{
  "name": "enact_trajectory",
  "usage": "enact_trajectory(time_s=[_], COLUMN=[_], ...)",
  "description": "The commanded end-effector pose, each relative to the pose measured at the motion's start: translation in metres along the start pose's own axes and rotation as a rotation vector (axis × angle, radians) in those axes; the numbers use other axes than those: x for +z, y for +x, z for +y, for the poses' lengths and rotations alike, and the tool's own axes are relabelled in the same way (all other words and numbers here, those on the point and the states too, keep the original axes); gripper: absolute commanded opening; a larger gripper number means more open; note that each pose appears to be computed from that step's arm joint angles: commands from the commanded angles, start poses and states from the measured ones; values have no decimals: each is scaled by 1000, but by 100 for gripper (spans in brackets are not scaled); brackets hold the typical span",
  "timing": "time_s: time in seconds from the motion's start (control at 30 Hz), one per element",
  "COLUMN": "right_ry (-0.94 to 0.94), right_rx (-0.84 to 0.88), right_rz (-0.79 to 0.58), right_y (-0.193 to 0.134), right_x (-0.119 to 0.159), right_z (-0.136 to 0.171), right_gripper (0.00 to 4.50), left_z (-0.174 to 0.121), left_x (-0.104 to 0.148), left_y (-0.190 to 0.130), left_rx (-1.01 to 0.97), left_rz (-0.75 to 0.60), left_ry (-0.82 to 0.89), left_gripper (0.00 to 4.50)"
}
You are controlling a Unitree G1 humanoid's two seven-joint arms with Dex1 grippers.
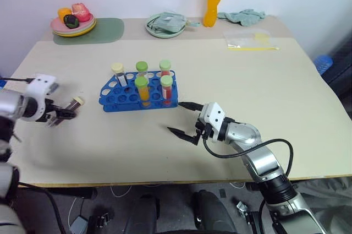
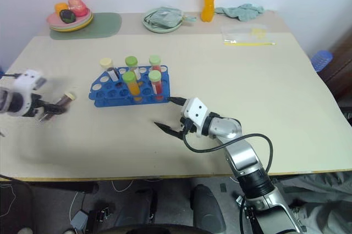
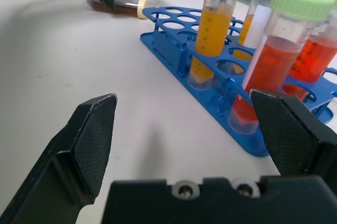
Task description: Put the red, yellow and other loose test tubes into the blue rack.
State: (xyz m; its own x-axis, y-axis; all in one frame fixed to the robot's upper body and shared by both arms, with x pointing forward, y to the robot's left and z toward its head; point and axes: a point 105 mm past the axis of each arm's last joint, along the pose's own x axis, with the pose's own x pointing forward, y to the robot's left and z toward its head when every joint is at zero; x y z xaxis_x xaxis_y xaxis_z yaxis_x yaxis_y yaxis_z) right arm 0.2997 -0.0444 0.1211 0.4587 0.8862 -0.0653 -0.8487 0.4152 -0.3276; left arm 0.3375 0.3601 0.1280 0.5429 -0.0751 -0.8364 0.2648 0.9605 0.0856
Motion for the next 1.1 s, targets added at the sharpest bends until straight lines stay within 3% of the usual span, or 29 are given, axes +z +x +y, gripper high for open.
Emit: enact_trajectory(time_s=[0.03,0.17,0.27,0.3,0.37,0.47,0.6,0.67,0.73,0.9,0.97,1.1], right_ry=[-40,-32,-35,-38,-41,-41,-35,-34,-34,-39,-45,-52], right_rx=[-17,-22,-26,-27,-29,-34,-48,-53,-56,-44,-37,-27], right_rz=[-38,-37,-35,-33,-30,-25,-17,-11,-7,0,-5,-10], right_y=[-1,-2,-2,-3,-4,-7,-10,-11,-12,-9,-6,-3], right_x=[13,12,12,12,12,11,8,6,5,3,5,6], right_z=[0,3,3,3,2,3,1,0,-2,-5,-7,-8], right_gripper=[450,450,450,450,450,450,450,450,450,450,450,450], left_z=[13,12,14,17,26,41,44,18,-16,-125,-152,-183], left_x=[4,9,8,8,14,38,103,111,102,83,75,69], left_y=[-3,1,-1,-5,-15,-36,-90,-116,-125,-109,-87,-60], left_rx=[49,44,35,42,79,148,306,316,276,355,364,352], left_rz=[49,78,96,95,40,-184,-854,-1159,-1331,-1460,-1446,-1417], left_ry=[75,116,151,152,140,72,59,25,-38,86,-18,-19], left_gripper=[422,275,110,85,85,85,85,85,85,85,85,85])
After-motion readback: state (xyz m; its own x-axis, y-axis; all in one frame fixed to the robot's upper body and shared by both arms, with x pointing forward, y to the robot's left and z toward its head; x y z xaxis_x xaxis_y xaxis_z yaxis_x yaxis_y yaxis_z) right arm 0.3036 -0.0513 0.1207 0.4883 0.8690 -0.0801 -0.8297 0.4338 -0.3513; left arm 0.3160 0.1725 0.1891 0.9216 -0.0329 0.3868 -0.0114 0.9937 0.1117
